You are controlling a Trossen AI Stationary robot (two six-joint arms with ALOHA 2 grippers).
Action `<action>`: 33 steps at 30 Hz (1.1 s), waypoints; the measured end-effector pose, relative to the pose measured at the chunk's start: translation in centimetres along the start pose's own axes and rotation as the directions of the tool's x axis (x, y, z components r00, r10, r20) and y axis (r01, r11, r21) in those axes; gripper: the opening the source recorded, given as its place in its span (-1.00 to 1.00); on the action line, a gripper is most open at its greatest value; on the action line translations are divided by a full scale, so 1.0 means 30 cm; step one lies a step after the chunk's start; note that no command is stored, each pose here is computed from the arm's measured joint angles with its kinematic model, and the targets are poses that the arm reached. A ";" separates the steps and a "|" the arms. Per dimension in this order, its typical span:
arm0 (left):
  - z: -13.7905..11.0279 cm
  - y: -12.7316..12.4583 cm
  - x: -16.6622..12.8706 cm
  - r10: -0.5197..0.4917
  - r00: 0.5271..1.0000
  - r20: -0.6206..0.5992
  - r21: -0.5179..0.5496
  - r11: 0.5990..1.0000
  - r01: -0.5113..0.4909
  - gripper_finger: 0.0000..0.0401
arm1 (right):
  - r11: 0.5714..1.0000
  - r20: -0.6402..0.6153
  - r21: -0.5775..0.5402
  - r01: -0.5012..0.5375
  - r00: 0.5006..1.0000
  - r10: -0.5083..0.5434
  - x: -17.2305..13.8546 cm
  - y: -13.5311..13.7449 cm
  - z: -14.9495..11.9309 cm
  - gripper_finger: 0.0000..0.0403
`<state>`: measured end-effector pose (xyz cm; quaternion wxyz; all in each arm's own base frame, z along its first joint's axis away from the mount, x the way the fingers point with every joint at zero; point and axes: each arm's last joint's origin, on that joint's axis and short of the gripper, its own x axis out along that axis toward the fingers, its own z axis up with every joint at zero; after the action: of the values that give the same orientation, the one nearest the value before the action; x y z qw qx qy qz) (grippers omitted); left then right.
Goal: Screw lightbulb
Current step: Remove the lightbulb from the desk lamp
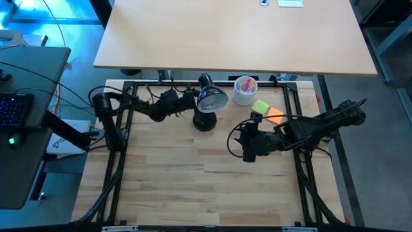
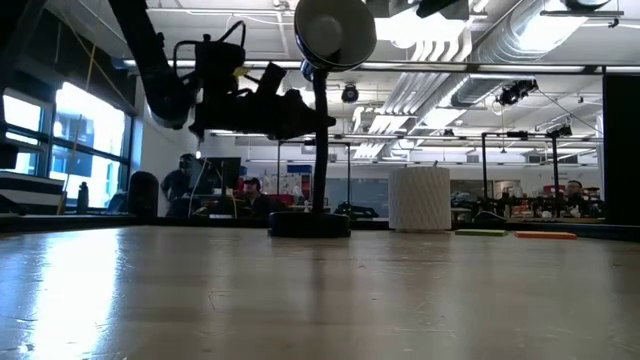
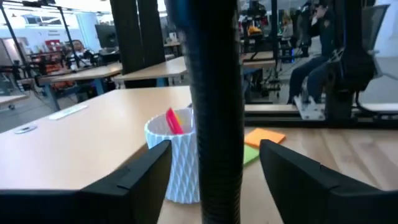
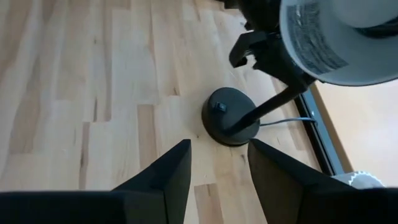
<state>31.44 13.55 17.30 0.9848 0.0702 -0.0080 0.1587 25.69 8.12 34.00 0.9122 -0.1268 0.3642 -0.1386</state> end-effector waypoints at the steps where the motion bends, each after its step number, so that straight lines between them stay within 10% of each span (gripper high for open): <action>1: 0.006 0.000 -0.003 -0.003 1.000 0.001 -0.005 1.000 0.003 0.12 | 1.000 0.001 -0.004 -0.003 1.000 0.003 -0.002 0.003 0.000 -0.23; 13: 0.054 -0.027 -0.014 0.022 1.000 -0.012 -0.105 0.994 -0.023 -0.80 | 0.998 0.041 -0.006 -0.064 0.997 0.064 -0.044 0.065 -0.004 -0.23; 33: 0.154 -0.411 -0.131 0.326 0.924 -0.197 -0.170 0.917 -0.360 -0.66 | 0.996 0.240 -0.033 -0.083 0.967 0.088 -0.141 0.165 0.021 -0.23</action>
<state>31.61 0.10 20.06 0.9407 -0.0467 0.0452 0.3330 23.97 14.26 35.46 0.9533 -0.1371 0.2574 -0.0786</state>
